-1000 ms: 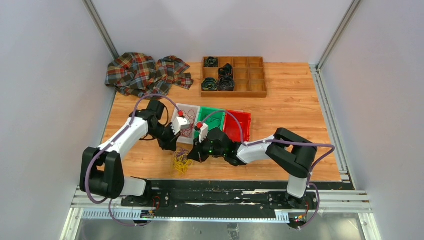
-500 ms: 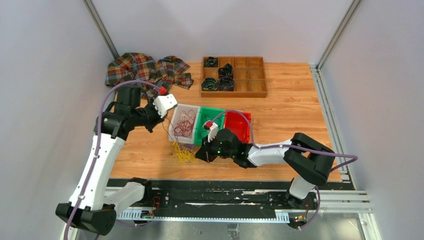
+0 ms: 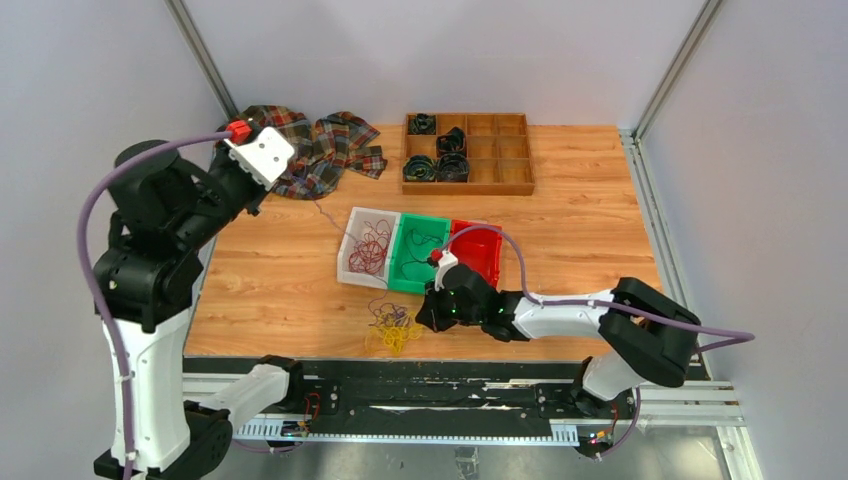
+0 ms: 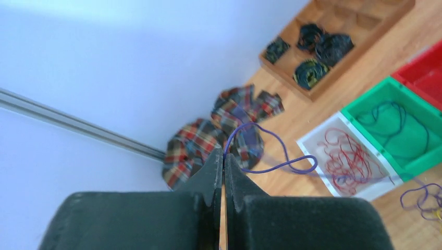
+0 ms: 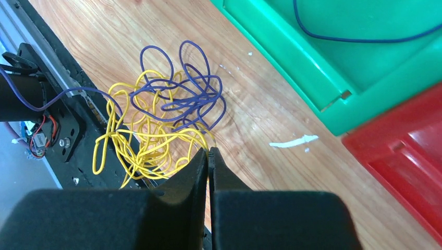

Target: Untangle the cables

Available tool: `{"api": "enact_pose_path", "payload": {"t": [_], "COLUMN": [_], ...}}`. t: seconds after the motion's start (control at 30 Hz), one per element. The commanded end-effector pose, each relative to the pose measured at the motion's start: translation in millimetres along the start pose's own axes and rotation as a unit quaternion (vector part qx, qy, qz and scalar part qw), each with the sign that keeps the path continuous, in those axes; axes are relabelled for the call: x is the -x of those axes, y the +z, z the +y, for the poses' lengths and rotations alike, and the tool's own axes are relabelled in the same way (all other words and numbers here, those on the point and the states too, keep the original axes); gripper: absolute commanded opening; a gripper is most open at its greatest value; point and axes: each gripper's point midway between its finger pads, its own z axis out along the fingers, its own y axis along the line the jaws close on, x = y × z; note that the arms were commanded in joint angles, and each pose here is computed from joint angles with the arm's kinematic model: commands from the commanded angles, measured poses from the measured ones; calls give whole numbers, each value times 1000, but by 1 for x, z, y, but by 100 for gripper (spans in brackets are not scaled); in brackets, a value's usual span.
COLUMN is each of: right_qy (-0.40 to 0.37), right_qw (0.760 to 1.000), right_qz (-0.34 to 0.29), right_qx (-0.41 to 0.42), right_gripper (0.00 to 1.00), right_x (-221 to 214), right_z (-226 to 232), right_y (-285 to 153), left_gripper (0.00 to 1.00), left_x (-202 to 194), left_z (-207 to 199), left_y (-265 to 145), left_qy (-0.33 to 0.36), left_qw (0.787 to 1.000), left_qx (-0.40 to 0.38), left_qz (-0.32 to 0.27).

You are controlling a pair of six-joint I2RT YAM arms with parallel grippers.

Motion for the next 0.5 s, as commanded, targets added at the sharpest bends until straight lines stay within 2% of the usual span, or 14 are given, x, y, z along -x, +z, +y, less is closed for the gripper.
{"api": "enact_pose_path", "payload": {"t": [0.0,0.1,0.2,0.3,0.4,0.47], "right_qy": [-11,-38,-68,-99,-138,-167], "right_qw": [999,997,994,991,983,971], "right_qz": [-12,-43,-69,-75,-121,-161], "right_qx": [-37,-44,-50,-48,0,50], "right_gripper": [4,16,22,39,61,66], "right_x": [14,38,62,77,108,129], "right_z": [-5,2,8,17,47,77], "right_y": [-15,-31,-47,-59,-72,-79], "left_gripper": [0,0,0,0,0,0], "left_x": [37,47,57,77,91,96], "left_z": [9,-6,-5,-2,-9,-12], "left_y": [-18,-23,-25,-30,-32,-33], "left_qy": [5,-1,-9,-17,-35,-42], "left_qw": [998,995,993,989,983,981], "left_qx": [15,-18,-21,-26,-54,-66], "left_qz": [-67,-97,-115,-148,-172,-180]}}
